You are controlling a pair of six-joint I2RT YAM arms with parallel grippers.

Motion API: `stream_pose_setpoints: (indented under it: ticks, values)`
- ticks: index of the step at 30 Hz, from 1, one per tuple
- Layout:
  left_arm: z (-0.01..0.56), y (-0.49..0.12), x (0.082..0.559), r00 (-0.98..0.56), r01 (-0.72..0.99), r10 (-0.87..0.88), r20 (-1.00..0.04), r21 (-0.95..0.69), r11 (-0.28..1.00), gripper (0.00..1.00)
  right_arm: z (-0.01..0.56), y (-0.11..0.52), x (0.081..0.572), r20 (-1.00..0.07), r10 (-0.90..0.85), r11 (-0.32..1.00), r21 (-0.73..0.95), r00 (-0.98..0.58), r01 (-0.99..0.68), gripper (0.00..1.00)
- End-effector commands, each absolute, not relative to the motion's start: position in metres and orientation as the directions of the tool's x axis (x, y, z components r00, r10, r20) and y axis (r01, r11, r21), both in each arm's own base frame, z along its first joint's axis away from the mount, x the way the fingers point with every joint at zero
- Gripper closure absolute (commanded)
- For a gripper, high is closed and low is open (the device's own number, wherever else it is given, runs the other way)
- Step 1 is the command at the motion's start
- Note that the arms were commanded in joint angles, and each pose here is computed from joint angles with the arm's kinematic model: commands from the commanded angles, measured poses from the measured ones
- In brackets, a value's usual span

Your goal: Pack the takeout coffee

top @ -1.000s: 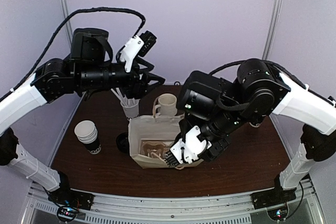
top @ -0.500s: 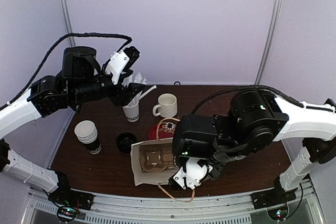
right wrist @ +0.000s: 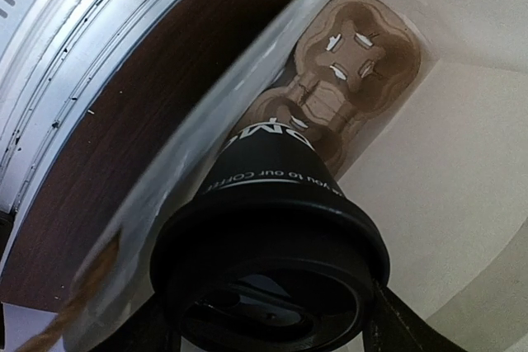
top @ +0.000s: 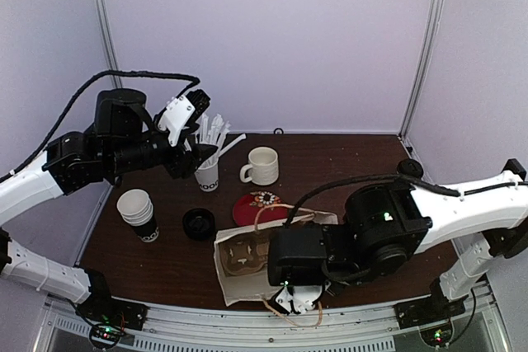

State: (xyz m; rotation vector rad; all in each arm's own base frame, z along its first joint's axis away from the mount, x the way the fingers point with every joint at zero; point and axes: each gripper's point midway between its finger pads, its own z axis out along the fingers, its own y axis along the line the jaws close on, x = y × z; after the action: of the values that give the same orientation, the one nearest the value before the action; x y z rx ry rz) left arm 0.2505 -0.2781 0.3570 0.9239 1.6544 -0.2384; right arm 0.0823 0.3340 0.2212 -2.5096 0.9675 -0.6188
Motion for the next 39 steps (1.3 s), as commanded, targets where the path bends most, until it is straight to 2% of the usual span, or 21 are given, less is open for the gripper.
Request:
stream_pose_setpoints:
  ticks: [1, 12, 24, 33, 36, 39]
  values:
    - [0.344, -0.268, 0.251, -0.043, 0.676, 0.446, -0.894, 0.302, 0.672, 0.34, 0.222, 0.329, 0.086, 0.294, -0.699, -0.688, -0.526, 0.652, -0.499, 0.38]
    - [0.312, -0.281, 0.242, -0.096, 0.746, 0.438, -0.894, 0.227, 0.627, 0.34, 0.243, 0.344, 0.098, 0.261, -0.741, -0.607, -0.655, 0.619, -0.450, 0.40]
    - [0.297, -0.291, 0.235, -0.127, 0.787, 0.431, -0.894, 0.173, 0.592, 0.34, 0.227, 0.338, 0.091, 0.268, -0.617, -0.672, -0.668, 0.740, -0.319, 0.38]
    - [0.298, -0.289, 0.235, -0.120, 0.784, 0.424, -0.898, 0.176, 0.595, 0.34, 0.219, 0.342, 0.103, 0.309, -0.668, -0.644, -0.696, 0.677, -0.317, 0.35]
    - [0.297, -0.296, 0.227, -0.118, 0.821, 0.417, -0.901, 0.148, 0.552, 0.34, 0.213, 0.343, 0.105, 0.286, -0.676, -0.638, -0.689, 0.679, -0.345, 0.35]
    - [0.293, -0.306, 0.215, -0.125, 0.868, 0.413, -0.902, 0.103, 0.486, 0.35, 0.213, 0.343, 0.105, 0.196, -0.715, -0.596, -0.673, 0.671, -0.438, 0.35]
